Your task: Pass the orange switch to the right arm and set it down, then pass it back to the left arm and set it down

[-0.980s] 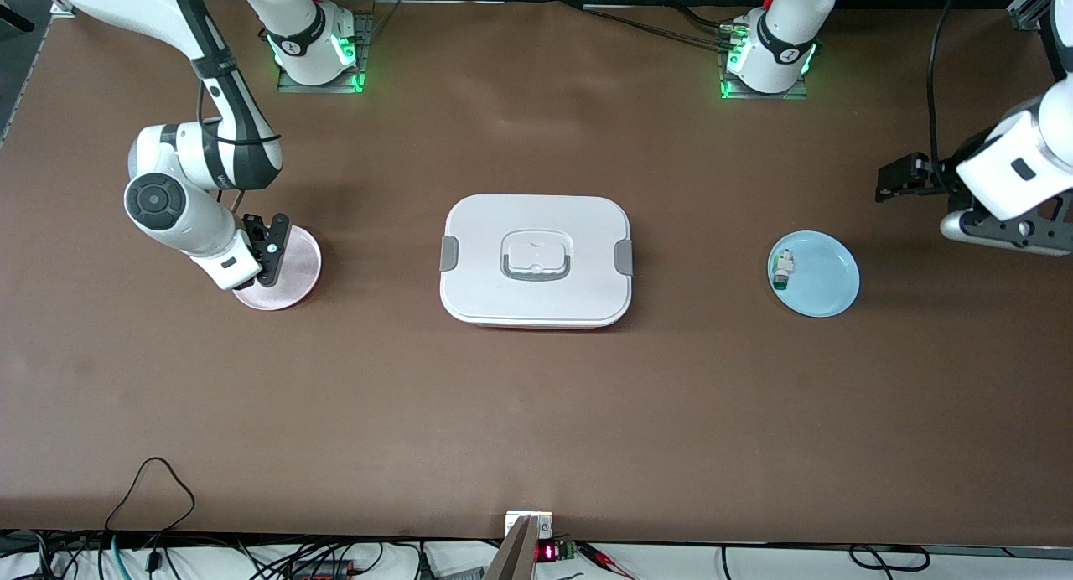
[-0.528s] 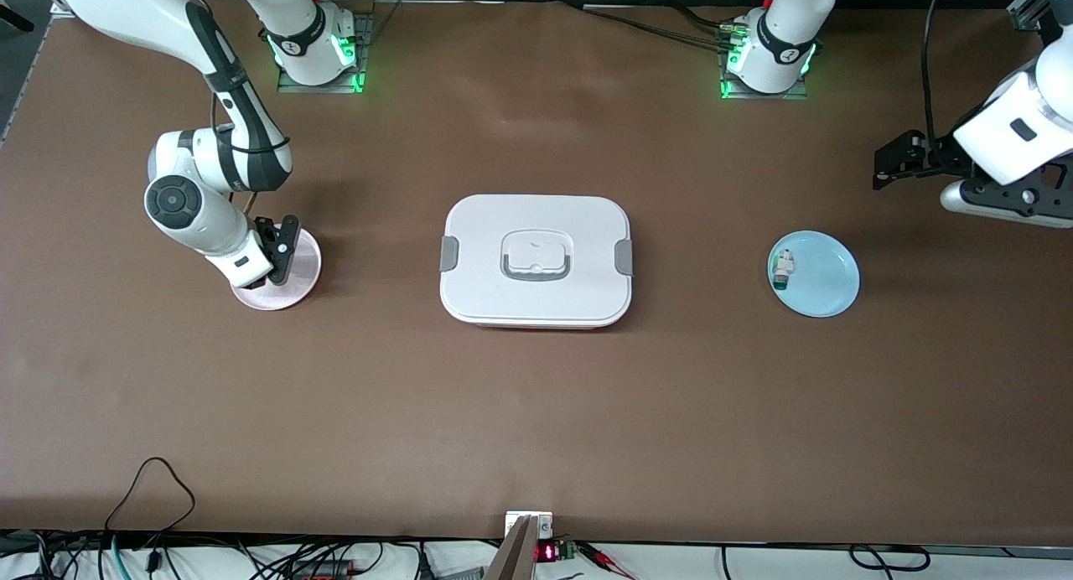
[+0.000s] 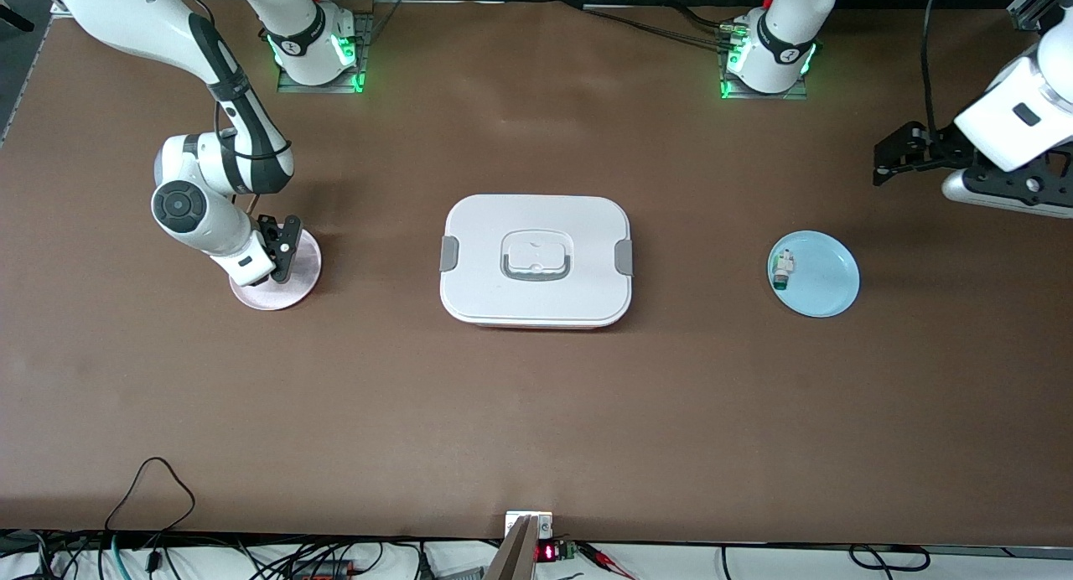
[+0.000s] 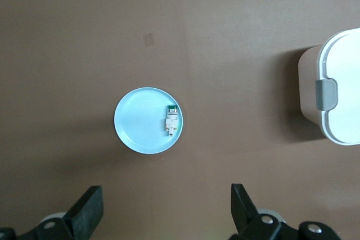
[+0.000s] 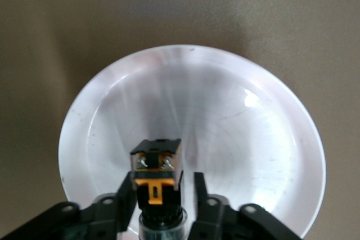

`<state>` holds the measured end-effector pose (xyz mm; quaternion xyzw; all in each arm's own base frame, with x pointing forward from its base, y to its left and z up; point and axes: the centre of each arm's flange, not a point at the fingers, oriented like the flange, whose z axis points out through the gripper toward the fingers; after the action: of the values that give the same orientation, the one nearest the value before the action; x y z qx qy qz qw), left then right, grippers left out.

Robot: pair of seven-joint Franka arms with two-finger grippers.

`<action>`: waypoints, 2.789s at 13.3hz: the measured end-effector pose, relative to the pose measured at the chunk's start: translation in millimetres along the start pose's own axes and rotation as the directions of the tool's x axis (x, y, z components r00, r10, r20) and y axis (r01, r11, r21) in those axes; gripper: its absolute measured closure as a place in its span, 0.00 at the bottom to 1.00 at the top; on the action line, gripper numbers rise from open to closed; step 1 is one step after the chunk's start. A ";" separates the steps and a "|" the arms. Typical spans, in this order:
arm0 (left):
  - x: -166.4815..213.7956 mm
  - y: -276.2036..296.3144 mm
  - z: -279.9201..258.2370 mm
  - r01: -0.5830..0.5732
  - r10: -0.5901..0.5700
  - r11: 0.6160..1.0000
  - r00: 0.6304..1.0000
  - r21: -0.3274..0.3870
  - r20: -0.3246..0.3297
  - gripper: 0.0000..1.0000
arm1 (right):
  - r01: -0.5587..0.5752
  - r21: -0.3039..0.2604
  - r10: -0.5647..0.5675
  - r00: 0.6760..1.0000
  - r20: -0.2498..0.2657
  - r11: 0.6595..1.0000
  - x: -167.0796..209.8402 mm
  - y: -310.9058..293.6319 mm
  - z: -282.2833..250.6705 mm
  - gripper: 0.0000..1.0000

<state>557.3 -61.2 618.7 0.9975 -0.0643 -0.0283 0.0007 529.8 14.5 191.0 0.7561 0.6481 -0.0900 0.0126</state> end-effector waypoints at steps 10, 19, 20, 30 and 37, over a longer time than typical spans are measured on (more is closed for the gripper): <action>-2.7 -5.5 1.4 0.042 -0.042 0.999 0.999 0.001 0.020 0.00 | -0.382 -0.011 0.380 0.923 -0.062 0.924 7.4 34.8 -159.7 0.00; -0.2 -12.0 -6.2 0.053 -0.053 0.999 0.999 -0.001 0.012 0.00 | -0.862 0.203 0.880 0.474 0.002 0.464 7.5 31.3 -293.9 0.00; 0.2 -12.1 -5.6 0.053 -0.053 0.999 0.999 -0.001 0.013 0.00 | -0.890 0.208 0.906 0.421 0.036 0.405 4.7 25.6 -311.5 0.00; 1.6 -9.8 -4.5 0.048 -0.048 0.999 0.999 -0.001 0.015 0.00 | -0.982 0.074 0.984 0.175 -0.017 0.176 -85.8 44.3 -366.7 0.00; 1.7 -4.1 -7.2 0.038 -0.038 0.999 0.999 -0.001 0.010 0.00 | -0.980 0.137 0.990 0.142 -0.009 0.142 -99.9 40.6 -355.7 0.00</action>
<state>559.9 -57.4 625.8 0.9984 -0.0454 -0.0331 0.0006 598.0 -41.5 552.1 0.9985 -0.0091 -0.0549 0.0001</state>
